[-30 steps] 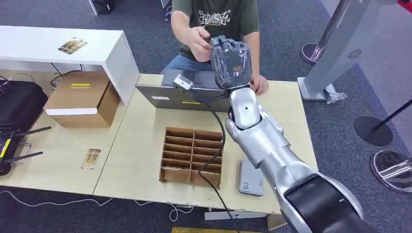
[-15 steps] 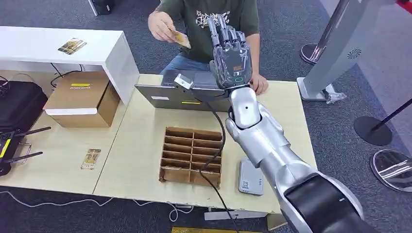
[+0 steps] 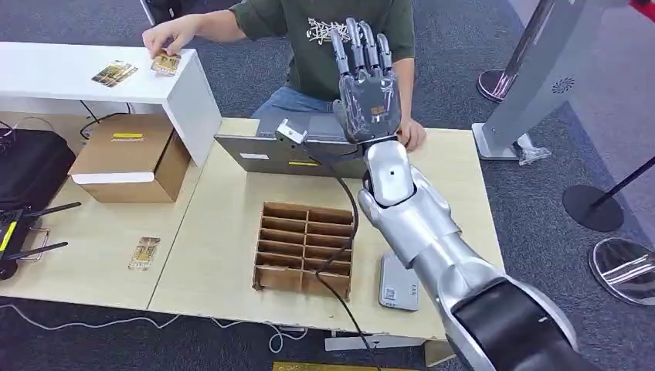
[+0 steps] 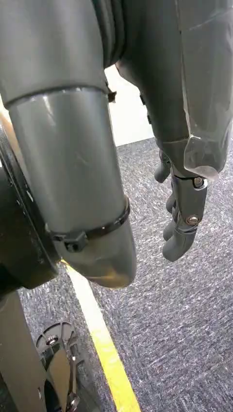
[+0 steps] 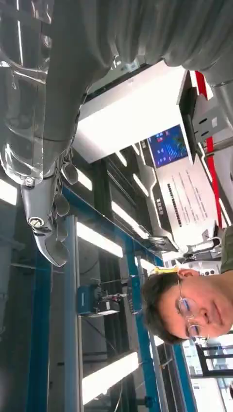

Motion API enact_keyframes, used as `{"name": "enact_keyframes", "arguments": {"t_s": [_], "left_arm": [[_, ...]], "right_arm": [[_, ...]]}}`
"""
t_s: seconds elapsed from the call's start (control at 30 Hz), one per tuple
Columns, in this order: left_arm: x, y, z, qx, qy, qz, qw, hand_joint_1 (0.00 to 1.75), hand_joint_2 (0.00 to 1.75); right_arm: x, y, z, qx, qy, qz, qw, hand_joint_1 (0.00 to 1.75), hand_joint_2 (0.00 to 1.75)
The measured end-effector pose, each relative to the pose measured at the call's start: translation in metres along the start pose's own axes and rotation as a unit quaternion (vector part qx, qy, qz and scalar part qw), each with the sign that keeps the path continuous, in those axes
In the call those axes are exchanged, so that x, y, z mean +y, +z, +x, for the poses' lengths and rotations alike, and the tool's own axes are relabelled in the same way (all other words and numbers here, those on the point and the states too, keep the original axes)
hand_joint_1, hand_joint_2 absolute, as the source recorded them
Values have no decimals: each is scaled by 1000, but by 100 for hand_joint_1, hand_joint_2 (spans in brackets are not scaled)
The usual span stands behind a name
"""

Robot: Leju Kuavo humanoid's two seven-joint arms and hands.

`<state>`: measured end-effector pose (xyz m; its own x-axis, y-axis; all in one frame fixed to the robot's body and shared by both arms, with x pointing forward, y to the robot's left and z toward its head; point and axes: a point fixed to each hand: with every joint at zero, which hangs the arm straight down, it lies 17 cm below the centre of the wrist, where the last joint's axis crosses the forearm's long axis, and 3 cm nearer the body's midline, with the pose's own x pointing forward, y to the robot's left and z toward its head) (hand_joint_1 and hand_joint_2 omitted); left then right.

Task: Pass the card to the sensor for recognition and then transmit it.

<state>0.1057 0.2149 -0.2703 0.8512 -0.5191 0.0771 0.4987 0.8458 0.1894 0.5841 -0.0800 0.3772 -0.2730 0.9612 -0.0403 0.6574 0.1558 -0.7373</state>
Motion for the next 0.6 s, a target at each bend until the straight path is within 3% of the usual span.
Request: {"name": "enact_keyframes", "arguments": {"t_s": [0.6], "left_arm": [[0, -1, -10, 5, 4, 11, 1000, 0, 0]], "right_arm": [[-16, 34, -39, 42, -24, -34, 998, 0, 175]]}}
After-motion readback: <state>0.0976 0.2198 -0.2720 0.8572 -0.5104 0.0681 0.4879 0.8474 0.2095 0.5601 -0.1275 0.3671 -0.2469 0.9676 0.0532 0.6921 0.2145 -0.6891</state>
